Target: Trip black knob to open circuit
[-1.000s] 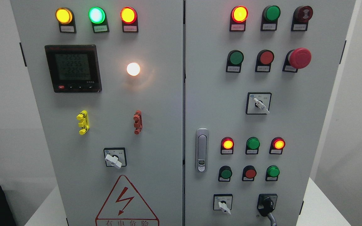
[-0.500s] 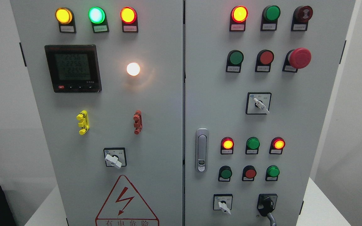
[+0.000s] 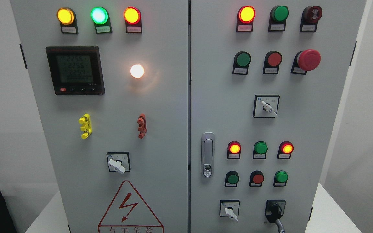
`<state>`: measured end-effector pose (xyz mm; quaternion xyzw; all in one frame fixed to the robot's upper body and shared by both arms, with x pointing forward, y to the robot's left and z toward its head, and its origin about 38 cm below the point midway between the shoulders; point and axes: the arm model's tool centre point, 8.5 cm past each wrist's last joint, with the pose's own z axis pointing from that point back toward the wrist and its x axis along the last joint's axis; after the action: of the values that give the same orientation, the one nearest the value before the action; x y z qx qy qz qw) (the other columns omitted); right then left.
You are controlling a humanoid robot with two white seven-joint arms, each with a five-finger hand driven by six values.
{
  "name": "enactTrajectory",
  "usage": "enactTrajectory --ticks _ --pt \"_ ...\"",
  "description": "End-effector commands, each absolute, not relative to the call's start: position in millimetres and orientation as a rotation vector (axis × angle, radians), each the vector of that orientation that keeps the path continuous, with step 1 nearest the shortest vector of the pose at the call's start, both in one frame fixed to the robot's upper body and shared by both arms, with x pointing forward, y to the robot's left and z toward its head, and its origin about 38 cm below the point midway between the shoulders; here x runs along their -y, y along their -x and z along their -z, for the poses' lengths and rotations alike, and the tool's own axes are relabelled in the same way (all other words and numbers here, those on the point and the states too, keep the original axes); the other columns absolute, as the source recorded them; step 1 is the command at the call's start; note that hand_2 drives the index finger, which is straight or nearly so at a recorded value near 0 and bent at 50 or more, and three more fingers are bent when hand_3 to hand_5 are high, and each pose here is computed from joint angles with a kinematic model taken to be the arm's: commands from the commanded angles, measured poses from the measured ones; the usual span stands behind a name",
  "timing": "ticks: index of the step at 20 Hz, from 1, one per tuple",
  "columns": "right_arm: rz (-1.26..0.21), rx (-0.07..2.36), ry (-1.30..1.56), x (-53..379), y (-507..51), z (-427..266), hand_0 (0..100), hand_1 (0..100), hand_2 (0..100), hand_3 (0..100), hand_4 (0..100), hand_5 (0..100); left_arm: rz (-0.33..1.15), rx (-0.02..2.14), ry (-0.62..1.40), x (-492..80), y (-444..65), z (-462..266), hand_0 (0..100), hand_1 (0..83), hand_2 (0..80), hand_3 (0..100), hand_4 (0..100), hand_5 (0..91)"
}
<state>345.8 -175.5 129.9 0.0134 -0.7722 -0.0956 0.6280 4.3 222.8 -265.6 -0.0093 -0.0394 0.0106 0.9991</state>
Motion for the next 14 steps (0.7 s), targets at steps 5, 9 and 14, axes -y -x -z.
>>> enactTrajectory --ticks 5,9,14 --pt "0.172 1.861 -0.114 155.1 -346.6 -157.2 0 6 5 100 100 97 -0.025 0.085 0.02 -221.9 -7.2 265.5 12 38.9 0.0 0 0 0.0" --pt "0.171 1.863 -0.116 154.6 -346.5 -157.4 0 6 5 100 100 97 -0.025 0.084 0.02 -221.9 -6.2 265.5 12 38.9 0.0 0 0 0.0" --pt "0.17 1.861 -0.115 154.9 -346.1 -156.7 0 6 5 100 100 97 -0.025 0.084 0.02 -221.9 -6.2 265.5 12 38.9 0.0 0 0 0.0"
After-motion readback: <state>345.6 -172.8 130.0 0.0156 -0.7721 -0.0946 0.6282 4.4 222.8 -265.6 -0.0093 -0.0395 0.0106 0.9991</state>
